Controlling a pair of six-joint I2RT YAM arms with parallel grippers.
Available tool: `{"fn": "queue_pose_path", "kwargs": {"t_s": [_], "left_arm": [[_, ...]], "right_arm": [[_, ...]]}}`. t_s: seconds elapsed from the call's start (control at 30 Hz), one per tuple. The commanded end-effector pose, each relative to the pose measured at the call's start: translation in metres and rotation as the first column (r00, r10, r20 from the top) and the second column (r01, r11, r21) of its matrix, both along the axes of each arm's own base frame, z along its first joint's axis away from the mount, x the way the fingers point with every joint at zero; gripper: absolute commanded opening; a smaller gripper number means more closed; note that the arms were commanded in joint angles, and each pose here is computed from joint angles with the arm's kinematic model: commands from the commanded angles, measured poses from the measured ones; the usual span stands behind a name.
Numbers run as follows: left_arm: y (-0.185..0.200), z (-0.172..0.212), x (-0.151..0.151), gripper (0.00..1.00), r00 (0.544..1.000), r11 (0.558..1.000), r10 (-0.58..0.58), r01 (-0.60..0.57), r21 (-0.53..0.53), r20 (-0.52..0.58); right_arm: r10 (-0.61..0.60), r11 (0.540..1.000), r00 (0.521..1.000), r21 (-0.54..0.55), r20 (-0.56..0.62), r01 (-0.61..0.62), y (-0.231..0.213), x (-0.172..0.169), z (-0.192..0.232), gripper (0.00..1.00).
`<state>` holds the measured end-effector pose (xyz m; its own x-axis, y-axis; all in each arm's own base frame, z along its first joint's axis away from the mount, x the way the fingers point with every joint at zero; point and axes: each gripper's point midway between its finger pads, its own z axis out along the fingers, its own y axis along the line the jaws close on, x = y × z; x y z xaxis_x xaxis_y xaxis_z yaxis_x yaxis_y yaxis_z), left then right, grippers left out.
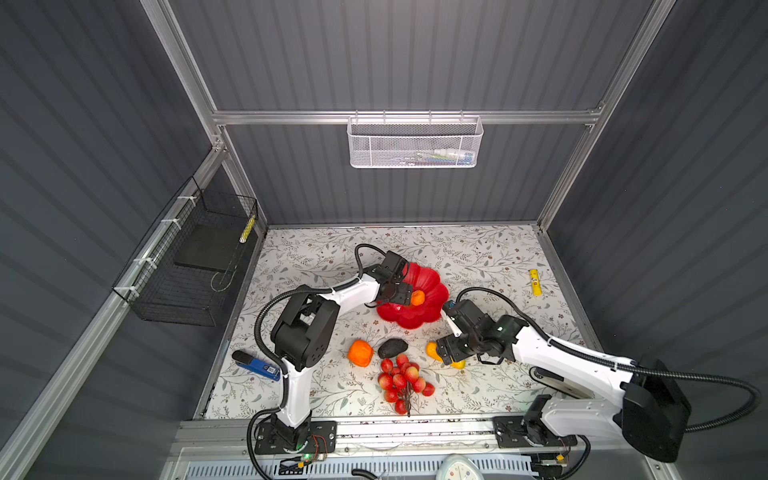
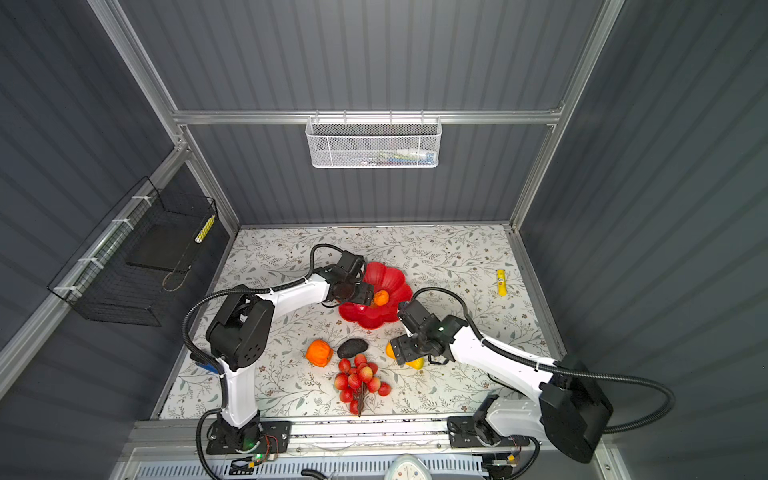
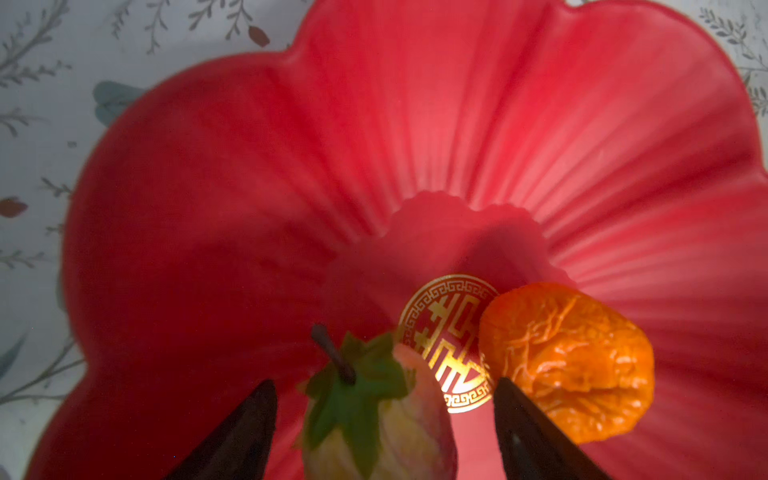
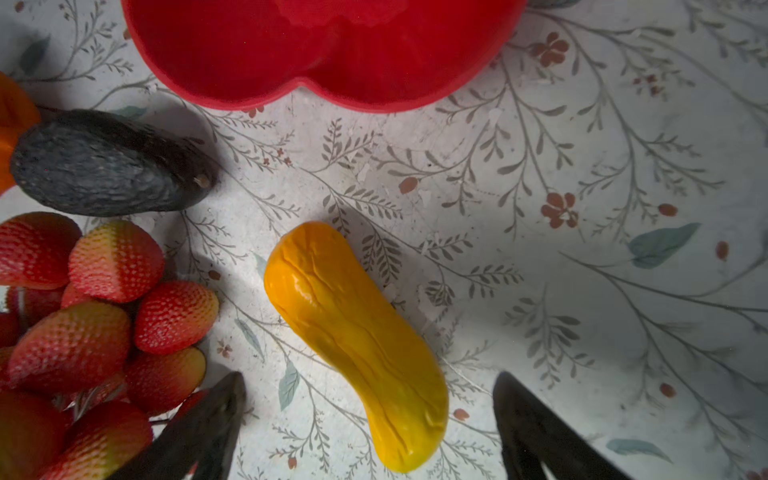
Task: Place and organize the fake fruits in the fruit bowl
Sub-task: 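Place the pale strawberry in the red bowl with the left gripper, then grasp the yellow squash with the right gripper and place it in the bowl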
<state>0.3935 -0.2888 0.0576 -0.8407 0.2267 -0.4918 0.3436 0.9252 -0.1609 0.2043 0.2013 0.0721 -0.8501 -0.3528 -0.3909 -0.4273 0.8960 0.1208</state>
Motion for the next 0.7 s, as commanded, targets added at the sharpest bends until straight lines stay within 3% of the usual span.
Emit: {"fn": "queue_pose_path", "kwargs": {"t_s": [0.0, 0.13, 0.33, 0.47, 0.57, 0.67], "left_arm": [[-0.011, 0.073, 0.013, 0.88, 0.989, 0.993, 0.005, 0.012, -0.115, 0.147], [-0.001, 0.147, 0.019, 1.00, 0.948, 0.983, 0.067, -0.009, -0.182, 0.313], [0.058, 0.222, -0.001, 1.00, 0.824, 0.965, 0.236, -0.135, -0.227, 0.515], [0.105, 0.226, -0.028, 1.00, 0.763, 0.947, 0.320, -0.236, -0.219, 0.561], [0.139, 0.215, -0.049, 1.00, 0.733, 0.922, 0.386, -0.318, -0.220, 0.560], [0.161, 0.198, -0.068, 1.00, 0.734, 0.903, 0.428, -0.370, -0.218, 0.528]], "right_arm": [[0.006, 1.000, 1.000, -0.031, 0.002, -0.005, 0.004, 0.000, -0.012, 0.91], [0.009, 0.998, 1.000, -0.063, -0.006, -0.010, 0.009, 0.001, -0.027, 0.90], [0.003, 0.993, 1.000, -0.117, -0.010, -0.004, 0.010, 0.003, -0.044, 0.80], [-0.007, 0.992, 1.000, -0.125, -0.016, 0.005, 0.010, 0.002, -0.048, 0.60], [-0.020, 0.992, 1.000, -0.125, -0.014, 0.018, 0.008, -0.002, -0.048, 0.35], [-0.046, 0.991, 0.999, -0.124, -0.001, 0.046, 0.000, -0.004, -0.040, 0.27]]}}
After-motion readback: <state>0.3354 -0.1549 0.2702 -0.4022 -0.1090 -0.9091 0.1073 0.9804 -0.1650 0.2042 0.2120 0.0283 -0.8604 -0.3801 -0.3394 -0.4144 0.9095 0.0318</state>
